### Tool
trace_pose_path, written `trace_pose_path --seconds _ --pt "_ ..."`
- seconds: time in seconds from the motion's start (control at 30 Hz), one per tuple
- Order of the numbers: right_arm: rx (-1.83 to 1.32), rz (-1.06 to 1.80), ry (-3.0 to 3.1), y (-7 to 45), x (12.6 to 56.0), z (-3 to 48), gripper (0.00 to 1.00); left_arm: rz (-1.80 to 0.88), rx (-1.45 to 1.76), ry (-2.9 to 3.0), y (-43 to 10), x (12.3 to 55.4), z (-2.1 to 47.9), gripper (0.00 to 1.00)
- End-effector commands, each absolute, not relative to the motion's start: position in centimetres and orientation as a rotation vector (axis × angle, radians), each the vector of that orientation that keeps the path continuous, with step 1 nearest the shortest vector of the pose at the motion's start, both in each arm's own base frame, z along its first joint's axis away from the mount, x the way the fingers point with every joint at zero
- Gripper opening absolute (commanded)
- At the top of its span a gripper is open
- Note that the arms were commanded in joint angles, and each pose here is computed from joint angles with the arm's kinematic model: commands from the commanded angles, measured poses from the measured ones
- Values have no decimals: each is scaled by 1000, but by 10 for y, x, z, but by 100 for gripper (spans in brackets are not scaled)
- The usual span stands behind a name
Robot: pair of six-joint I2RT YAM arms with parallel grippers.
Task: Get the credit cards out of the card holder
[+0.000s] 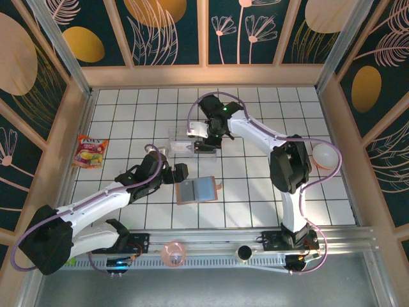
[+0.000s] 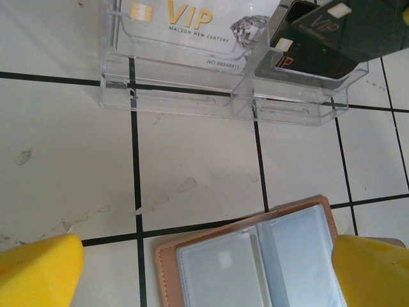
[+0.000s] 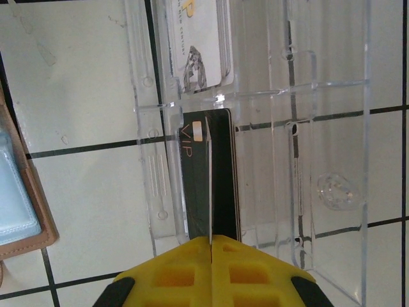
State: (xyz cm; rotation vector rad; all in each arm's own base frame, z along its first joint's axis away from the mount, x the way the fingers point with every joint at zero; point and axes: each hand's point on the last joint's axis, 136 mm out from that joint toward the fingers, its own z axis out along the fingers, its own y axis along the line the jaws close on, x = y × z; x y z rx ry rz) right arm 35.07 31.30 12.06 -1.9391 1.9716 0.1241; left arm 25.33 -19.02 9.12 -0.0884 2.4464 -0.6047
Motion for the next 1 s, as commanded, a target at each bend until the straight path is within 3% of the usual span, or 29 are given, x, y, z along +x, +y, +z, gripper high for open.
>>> trace_pose_path --seconds 0.0,0.4,0.5,0.6,0.8,0.97 --pt "-2007 109 1965 313 344 104 0 -605 -94 2440 -190 257 93 99" --pt "-2006 104 1983 322 344 86 2 -650 -63 2436 -197 255 95 99" --pt "-1934 89 1978 329 356 97 18 -670 -68 2433 -197 252 94 99" --pt "-1819 152 1953 346 365 131 28 -688 -78 2420 -196 250 95 99" --pt "-1548 383 1868 380 359 207 41 -730 -133 2365 -190 246 102 99" --pt "-1154 505 1870 396 353 240 42 -754 -187 2320 -180 239 102 99"
